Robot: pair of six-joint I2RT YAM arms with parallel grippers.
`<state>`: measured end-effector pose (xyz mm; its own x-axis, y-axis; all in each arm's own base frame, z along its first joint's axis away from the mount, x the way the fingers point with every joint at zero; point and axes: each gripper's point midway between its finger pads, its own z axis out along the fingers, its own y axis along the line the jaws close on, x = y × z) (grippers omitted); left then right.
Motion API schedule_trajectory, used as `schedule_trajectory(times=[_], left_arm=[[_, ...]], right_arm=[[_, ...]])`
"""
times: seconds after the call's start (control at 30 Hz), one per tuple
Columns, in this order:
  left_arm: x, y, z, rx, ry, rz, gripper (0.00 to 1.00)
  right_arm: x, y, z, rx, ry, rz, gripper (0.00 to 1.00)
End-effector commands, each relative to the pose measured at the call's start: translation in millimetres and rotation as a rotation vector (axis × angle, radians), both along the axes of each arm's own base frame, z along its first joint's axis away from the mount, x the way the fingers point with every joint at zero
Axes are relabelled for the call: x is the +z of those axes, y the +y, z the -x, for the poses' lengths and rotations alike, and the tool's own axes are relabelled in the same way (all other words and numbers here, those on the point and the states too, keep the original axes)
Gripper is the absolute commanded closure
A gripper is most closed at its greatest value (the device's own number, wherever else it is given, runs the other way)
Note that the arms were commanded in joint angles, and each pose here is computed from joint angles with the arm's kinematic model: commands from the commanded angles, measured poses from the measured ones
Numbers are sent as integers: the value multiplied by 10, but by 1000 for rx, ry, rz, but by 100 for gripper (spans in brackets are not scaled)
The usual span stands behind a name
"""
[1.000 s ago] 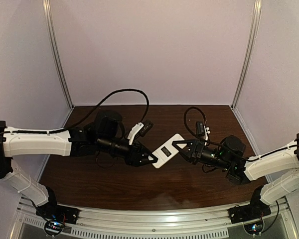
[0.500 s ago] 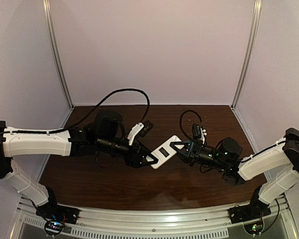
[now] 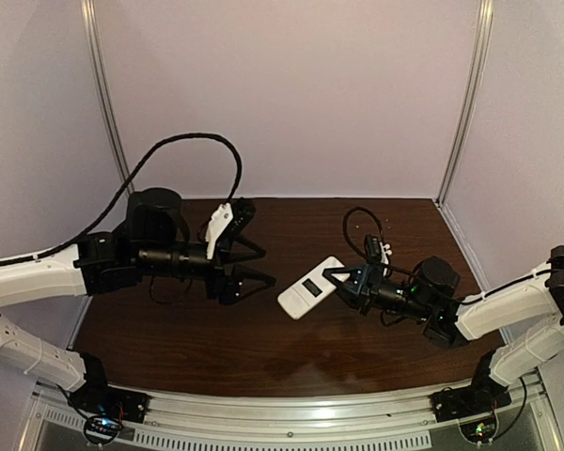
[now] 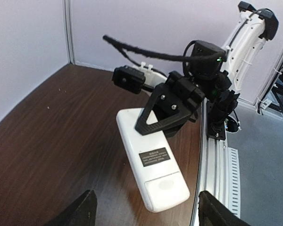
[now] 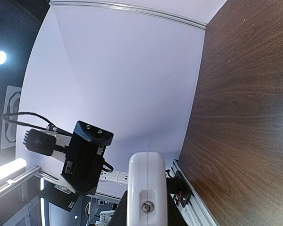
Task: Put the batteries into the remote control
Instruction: Load the battery cover onto the remote control without the battery cover.
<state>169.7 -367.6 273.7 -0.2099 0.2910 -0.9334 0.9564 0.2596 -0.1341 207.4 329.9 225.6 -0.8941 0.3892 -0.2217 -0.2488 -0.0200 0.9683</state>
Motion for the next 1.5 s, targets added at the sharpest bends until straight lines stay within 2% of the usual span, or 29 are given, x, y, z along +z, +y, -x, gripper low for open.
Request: schedule_trajectory(times=[0.0, 0.17, 0.43, 0.8, 1.2, 1.47], left_arm=[[12, 124, 229, -115, -297, -39, 27], [-213, 39, 588, -241, -514, -155, 35], [-479, -107, 749, -334, -698, -328, 53], [-458, -163, 703, -319, -772, -356, 66], [-607, -228, 716, -363, -788, -406, 74], [-696, -224, 687, -366, -786, -441, 84]], right_arm=[[-62, -7, 41, 29, 30, 25, 100], [-36, 64, 79, 75, 38, 30, 100], [-52, 158, 138, 144, 65, 28, 100], [-72, 219, 190, 196, 84, 17, 100], [-70, 253, 204, 212, 87, 15, 100], [-34, 267, 218, 221, 87, -3, 100]])
